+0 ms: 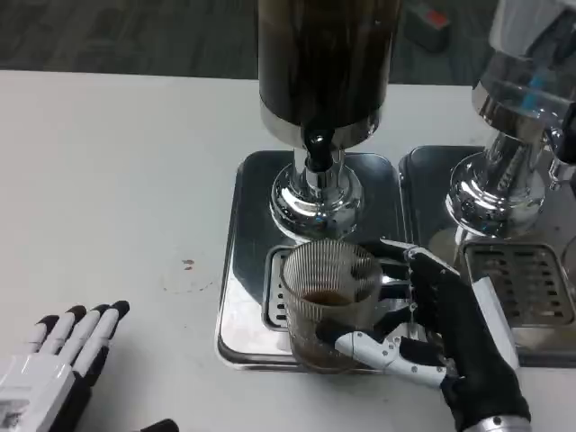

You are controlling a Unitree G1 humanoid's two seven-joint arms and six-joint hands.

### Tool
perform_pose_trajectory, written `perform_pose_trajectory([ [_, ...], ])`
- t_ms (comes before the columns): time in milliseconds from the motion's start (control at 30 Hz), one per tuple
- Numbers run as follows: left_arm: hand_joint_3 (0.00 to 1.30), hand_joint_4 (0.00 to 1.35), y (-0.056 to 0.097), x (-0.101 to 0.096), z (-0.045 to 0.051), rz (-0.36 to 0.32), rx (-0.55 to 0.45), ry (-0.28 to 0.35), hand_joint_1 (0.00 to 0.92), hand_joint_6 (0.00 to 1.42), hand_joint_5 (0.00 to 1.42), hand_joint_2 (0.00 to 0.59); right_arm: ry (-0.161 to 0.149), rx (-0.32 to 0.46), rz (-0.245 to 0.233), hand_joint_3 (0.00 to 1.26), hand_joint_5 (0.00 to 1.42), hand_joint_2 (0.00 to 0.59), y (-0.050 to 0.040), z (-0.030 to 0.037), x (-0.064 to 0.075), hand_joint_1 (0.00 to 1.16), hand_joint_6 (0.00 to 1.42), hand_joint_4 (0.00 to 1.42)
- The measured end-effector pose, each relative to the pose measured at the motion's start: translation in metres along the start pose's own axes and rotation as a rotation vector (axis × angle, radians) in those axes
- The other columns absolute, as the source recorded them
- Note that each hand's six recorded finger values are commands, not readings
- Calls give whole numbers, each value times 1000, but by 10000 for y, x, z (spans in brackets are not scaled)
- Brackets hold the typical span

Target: Grasp the cup under the faucet to collect the drink, then remove the cup.

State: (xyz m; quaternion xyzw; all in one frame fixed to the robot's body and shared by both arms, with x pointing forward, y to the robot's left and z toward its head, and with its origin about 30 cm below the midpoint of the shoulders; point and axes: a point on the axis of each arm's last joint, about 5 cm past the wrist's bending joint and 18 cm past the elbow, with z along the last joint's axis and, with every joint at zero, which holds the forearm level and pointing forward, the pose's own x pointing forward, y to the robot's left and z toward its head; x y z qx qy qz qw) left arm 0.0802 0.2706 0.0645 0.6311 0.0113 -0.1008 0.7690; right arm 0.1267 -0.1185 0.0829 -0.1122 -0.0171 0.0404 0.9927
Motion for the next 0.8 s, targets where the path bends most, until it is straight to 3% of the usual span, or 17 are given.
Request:
perform_pose_trajectory([
  [800, 0, 0, 2, 42, 23, 10, -3, -13, 0, 0, 0, 90, 1, -2, -8, 482, 594, 232, -13, -4, 1, 946, 813, 619],
])
